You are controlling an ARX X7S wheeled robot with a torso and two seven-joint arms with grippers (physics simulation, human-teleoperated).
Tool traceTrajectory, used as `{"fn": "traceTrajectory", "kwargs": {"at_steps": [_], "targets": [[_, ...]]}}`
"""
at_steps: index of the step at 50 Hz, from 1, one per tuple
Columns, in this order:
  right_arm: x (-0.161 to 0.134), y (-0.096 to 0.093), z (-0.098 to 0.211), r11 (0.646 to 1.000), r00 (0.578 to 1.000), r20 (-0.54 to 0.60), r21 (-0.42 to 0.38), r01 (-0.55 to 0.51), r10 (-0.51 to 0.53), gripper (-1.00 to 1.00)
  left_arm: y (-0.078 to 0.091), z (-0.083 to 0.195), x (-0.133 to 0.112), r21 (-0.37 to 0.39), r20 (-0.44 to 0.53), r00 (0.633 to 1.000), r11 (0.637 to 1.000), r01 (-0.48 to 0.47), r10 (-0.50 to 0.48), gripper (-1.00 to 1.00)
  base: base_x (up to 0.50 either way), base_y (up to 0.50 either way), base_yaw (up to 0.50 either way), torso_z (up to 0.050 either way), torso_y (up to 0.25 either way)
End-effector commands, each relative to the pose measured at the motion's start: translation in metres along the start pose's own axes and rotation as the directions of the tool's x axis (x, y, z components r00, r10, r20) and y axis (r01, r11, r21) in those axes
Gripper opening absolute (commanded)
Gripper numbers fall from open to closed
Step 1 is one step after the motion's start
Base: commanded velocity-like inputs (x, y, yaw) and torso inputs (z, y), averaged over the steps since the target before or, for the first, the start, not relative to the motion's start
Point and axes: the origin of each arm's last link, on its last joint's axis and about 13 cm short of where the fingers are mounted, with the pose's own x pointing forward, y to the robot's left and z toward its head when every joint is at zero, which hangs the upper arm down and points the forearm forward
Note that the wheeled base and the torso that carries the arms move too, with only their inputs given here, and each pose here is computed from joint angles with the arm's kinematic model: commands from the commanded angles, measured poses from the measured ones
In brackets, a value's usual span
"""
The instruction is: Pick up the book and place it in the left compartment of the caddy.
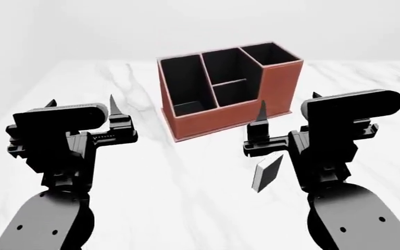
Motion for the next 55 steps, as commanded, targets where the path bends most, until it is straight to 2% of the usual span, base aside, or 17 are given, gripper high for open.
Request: {"fn": "traceTrajectory", "kwargs": {"at_steps": [1,4,5,14,16,18,55], "targets": [[-0.0004,0.0027,-0.001,1.0,1.0,-0.015,-0.009,-0.026,0.025,1.0,0.0034,0.0,0.0019,0.004,0.003,1.0,1.0,-0.023,0.023,1.0,0.0,0.5,0.0,0.0,0.0],[-0.0011,0.0031,-0.0014,0.999,1.0,-0.006,-0.011,-0.03,0.03,1.0,0.0041,-0.0003,0.0022,0.004,0.001,1.0,1.0,-0.025,0.025,1.0,0.0,0.5,0.0,0.0,0.0],[-0.0012,0.0025,-0.0011,0.999,0.999,-0.003,0.02,-0.04,0.04,1.0,0.0043,-0.0004,0.0022,0.005,0.002,1.0,1.0,-0.026,0.026,1.0,0.0,0.0,0.0,0.0,0.0],[0.0004,0.0042,-0.002,1.0,1.0,0.001,-0.014,-0.024,0.024,1.0,0.0045,-0.0016,0.0024,0.006,0.001,1.0,1.0,-0.028,0.028,1.0,0.0,0.0,0.0,0.0,0.0],[-0.0009,0.0045,-0.0007,0.998,0.998,0.017,0.007,-0.059,0.059,1.0,0.0049,-0.0018,0.0028,0.006,0.001,1.0,1.0,-0.03,0.03,1.0,0.0,0.0,0.0,0.0,0.0],[0.0007,0.0041,-0.0011,0.999,0.999,-0.008,0.002,-0.038,0.038,1.0,0.0052,-0.0014,0.0031,0.004,0.002,0.999,0.999,-0.032,0.032,1.0,0.46,0.0,0.0,0.0,0.0],[0.0024,0.0042,0.0003,0.999,0.999,-0.014,0.006,-0.051,0.051,1.0,0.0053,0.0006,0.0034,0.005,0.01,0.999,1.0,-0.031,0.031,1.0,0.5,0.0,0.0,0.0,0.001]]}}
